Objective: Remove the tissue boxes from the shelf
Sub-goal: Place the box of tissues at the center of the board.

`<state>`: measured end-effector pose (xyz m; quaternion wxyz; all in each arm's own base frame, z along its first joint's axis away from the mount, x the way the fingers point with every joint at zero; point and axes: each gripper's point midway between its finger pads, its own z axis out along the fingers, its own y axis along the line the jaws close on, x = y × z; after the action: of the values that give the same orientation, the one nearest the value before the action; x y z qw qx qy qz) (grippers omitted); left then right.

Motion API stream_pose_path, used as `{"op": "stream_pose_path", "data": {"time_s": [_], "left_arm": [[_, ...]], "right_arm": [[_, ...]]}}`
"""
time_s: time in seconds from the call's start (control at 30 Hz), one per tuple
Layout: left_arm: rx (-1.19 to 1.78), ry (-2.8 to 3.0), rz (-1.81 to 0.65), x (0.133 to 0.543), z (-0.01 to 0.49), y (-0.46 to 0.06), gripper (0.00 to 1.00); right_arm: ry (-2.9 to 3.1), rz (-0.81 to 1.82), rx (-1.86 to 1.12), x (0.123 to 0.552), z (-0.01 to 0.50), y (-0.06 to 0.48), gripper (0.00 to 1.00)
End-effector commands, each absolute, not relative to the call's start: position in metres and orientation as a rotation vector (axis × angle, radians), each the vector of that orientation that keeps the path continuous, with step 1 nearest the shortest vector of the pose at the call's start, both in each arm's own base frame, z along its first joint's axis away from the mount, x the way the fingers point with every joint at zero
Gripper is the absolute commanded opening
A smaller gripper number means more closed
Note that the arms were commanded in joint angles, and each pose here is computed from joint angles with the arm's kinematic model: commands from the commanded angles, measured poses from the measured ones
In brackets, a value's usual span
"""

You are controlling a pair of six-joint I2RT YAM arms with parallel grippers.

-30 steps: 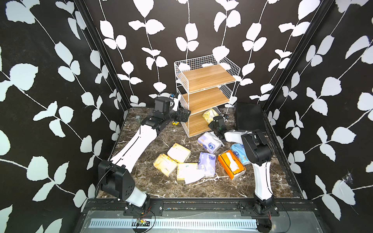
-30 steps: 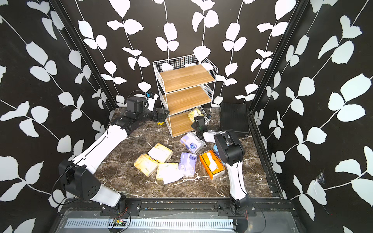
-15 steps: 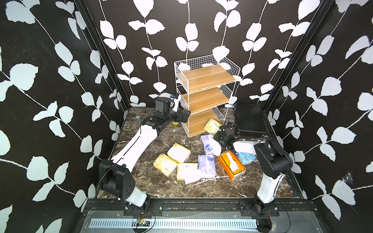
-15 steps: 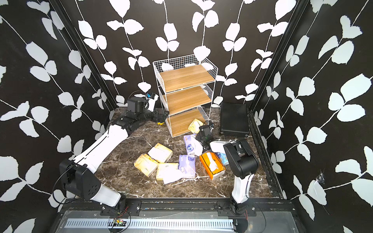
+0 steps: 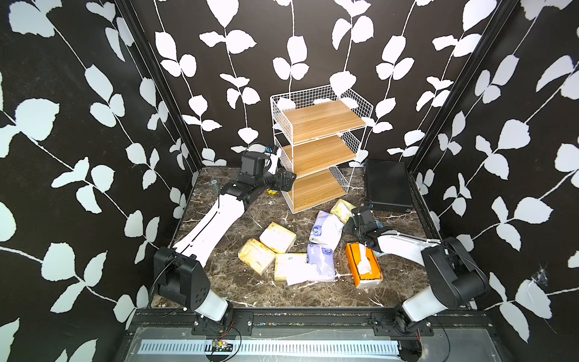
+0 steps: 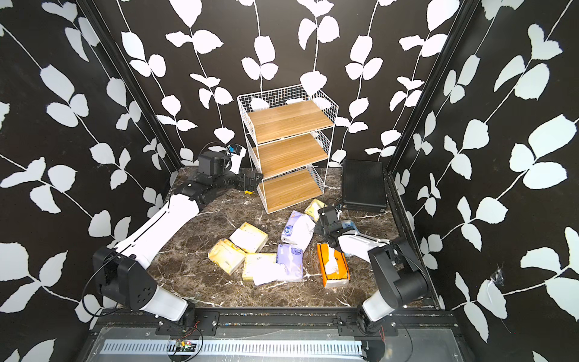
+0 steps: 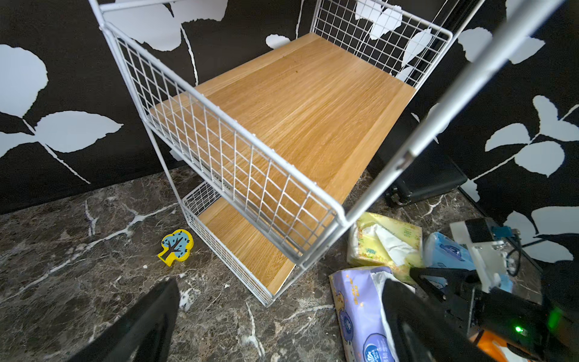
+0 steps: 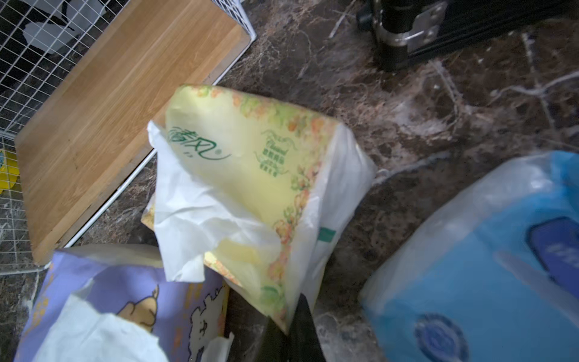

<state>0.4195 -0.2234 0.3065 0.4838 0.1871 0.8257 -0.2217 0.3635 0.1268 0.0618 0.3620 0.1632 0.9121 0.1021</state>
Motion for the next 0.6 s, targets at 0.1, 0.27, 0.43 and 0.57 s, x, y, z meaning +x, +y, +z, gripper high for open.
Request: {"op": "stream_pose_path", "data": {"time_s": [0.1, 0.27, 0.43, 0.57], "left_arm": [[0.420, 1.962, -0.454, 0.419, 0.320, -0.208, 0.99], [0.342, 1.888, -0.316, 0.418, 0.341, -0.182, 0.99], [0.230, 1.830, -0.269, 0.397, 0.356, -0.155, 0.99], [0.156, 1.808, -0.172, 0.378, 0.349, -0.127, 0.99]], "right_arm": [[2.326, 0.213, 0.311, 0.364, 0.086, 0.123, 0.63], [2.233, 0.163, 0.234, 0.375, 0.144, 0.119, 0.99], [2.055, 0.012, 0.247, 0.370, 0.211, 0.079, 0.99], [1.940, -0.141, 0.240, 0.353, 0.241, 0.041, 0.99]]}}
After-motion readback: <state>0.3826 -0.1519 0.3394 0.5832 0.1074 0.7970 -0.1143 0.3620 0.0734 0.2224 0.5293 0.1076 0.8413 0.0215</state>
